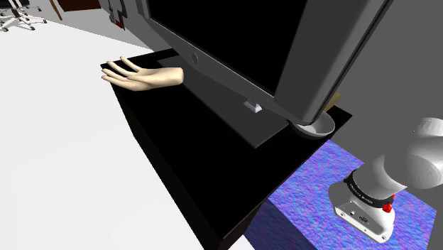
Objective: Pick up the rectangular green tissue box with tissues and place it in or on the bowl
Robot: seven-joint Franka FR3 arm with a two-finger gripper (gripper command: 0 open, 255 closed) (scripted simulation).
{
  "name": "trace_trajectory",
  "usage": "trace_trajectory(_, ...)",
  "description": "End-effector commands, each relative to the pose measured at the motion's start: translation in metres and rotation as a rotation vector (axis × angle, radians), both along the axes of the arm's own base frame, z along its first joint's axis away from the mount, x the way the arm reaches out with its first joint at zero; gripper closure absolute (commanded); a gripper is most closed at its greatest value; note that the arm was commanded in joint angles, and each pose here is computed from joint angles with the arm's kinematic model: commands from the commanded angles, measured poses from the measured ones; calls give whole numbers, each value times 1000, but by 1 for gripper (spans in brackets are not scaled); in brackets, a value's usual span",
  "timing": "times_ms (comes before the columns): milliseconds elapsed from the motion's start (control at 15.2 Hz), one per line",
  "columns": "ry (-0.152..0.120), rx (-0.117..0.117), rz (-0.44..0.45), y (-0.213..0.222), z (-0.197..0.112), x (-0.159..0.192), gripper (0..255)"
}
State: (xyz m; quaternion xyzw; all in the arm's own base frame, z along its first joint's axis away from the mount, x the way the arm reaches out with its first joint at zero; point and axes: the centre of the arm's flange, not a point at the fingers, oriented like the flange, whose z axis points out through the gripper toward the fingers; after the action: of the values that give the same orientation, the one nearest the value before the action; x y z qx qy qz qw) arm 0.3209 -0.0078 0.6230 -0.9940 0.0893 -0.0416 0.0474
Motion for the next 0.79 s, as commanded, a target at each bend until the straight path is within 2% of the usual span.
trace_trajectory(0,0,0,0,0,0,0,0)
trace_trajectory(726,145,-130,-133,-87,-89,60,0)
